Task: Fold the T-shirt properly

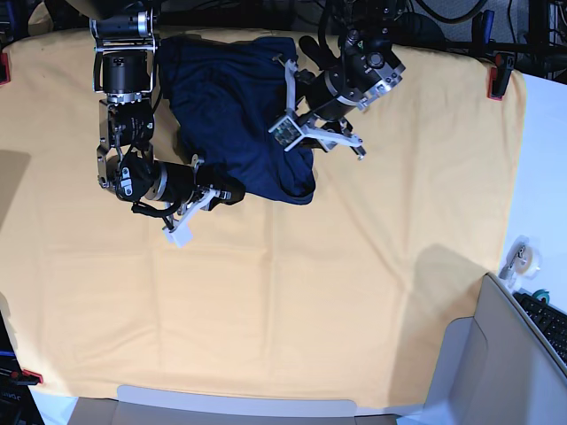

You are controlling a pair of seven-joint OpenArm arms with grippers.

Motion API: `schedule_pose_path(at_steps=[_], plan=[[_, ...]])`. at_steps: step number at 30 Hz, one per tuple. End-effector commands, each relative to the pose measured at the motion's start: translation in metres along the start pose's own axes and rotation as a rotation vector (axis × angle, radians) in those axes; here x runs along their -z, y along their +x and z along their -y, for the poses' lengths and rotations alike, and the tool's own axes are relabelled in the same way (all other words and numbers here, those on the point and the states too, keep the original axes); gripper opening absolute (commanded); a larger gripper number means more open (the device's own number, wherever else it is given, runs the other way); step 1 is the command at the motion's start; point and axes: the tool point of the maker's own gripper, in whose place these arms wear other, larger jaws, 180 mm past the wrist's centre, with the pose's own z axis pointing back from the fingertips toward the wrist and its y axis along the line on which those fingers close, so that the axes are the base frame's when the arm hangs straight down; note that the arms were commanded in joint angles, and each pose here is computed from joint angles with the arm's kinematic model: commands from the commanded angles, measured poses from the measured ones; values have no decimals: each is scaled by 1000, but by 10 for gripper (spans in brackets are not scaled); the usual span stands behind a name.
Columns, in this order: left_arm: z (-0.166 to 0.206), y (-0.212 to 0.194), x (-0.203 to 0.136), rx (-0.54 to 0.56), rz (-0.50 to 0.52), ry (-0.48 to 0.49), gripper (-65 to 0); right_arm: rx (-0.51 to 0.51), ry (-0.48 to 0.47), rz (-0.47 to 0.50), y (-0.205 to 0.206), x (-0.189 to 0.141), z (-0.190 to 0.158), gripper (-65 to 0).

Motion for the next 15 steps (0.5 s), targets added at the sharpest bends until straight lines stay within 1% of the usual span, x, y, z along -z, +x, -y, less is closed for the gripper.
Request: schedule_pose_path(at_steps=[1,3,5,8,11,12,14,15], plan=[[-3,4,-4,-46,29,14,-387,-1,10,-3,2,0,-4,-650],[-12,-7,-7,-100,16,34,-386,-1,9,-1,3,0,-4,-650],[-13,-19,-10,-168,-1,19,-386,-2,8,-1,3,-1,-3,-650],[-28,-49,-19,-303,-89,11,-386,0,7,-2,2,-1,-3,-650],[-50,-69,-33,-458,-138,0,-385,0,6,-3,2,-1,-2,-650],[-57,-72,-38,-505,-132,-4,-385,1,4,-4,1,-1,-1,-650],[-78,-61,-47,-588,-10,10,-385,2,3,-5,1,-1,-1,-650],[-83,-57,-49,-612,29,7,-385,3,3,-6,0,-1,0,-650]])
